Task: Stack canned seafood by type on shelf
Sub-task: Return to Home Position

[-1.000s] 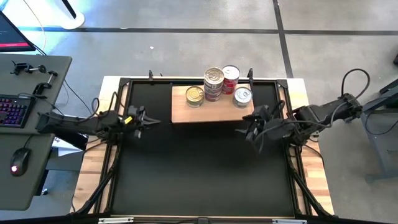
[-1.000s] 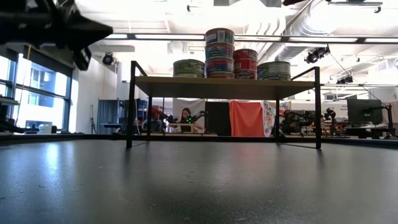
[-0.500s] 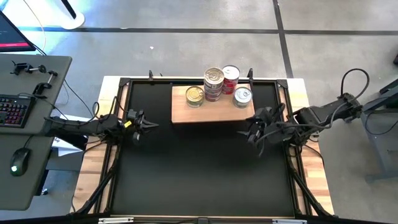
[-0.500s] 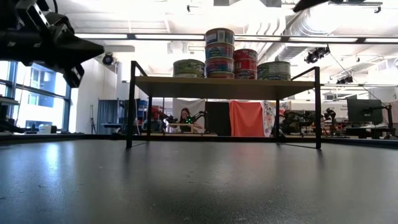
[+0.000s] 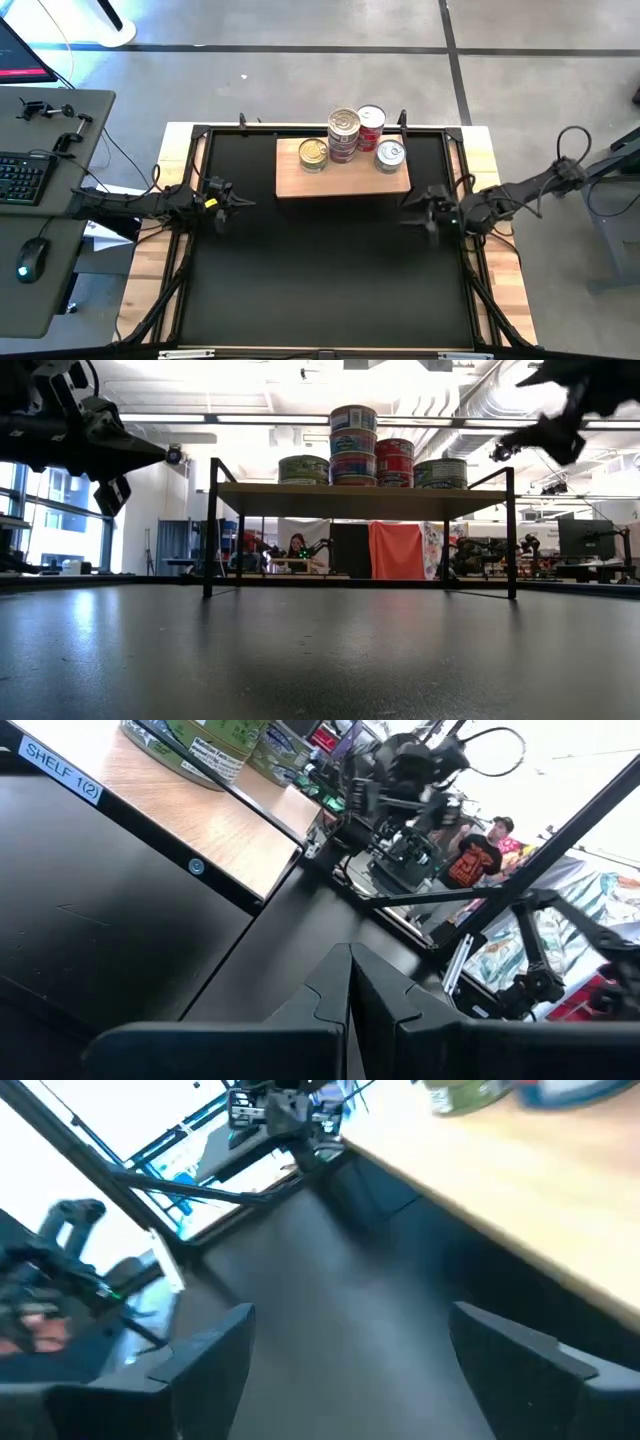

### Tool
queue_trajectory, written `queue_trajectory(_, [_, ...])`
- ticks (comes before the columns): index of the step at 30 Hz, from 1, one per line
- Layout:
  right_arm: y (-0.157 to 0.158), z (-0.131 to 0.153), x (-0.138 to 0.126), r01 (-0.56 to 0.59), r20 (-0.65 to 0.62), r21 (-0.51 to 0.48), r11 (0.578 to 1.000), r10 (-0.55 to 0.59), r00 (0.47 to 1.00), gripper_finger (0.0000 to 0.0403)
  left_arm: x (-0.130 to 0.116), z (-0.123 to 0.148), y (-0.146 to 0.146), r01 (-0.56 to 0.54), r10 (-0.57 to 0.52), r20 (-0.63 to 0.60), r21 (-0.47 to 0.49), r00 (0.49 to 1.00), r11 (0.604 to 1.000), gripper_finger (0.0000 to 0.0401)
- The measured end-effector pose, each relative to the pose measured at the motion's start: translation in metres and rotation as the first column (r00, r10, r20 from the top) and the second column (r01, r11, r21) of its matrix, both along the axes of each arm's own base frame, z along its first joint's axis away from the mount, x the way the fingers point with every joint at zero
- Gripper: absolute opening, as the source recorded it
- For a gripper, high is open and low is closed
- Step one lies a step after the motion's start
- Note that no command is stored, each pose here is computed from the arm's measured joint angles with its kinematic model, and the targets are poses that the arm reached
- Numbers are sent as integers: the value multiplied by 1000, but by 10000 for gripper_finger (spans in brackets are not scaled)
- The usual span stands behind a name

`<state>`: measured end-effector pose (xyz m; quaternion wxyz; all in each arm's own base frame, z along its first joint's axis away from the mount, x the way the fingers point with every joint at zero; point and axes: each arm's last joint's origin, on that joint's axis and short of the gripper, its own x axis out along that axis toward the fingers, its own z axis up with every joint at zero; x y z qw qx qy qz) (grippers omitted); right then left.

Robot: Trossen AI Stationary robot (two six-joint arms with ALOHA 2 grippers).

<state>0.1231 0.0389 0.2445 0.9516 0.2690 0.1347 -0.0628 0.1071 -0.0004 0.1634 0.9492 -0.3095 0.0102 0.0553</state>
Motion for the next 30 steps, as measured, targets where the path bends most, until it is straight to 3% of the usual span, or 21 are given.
queue_trajectory(6, [-13, -35, -28, -71, 83, -181, 981, 88, 993, 321, 0, 0, 0, 0, 0, 2, 1, 1000, 1000, 0])
queue_trajectory(12, [-15, -58, -40, -155, 158, -359, 920, 224, 962, 321, 0, 0, 0, 0, 0, 2, 0, 1000, 1000, 0])
queue_trajectory(15, [-15, -69, -37, -172, 117, -434, 885, 244, 963, 321, 0, 0, 0, 0, 0, 2, 0, 1000, 1000, 0])
queue_trajectory(24, [-26, -72, -34, -79, 105, -556, 828, 164, 981, 321, 0, 0, 0, -4, 4, -8, 2, 1000, 1000, 0])
queue_trajectory(30, [-32, -72, -32, -137, 95, -553, 822, 226, 970, 321, 0, -1, 0, -4, 4, -10, 2, 1000, 1000, 0])
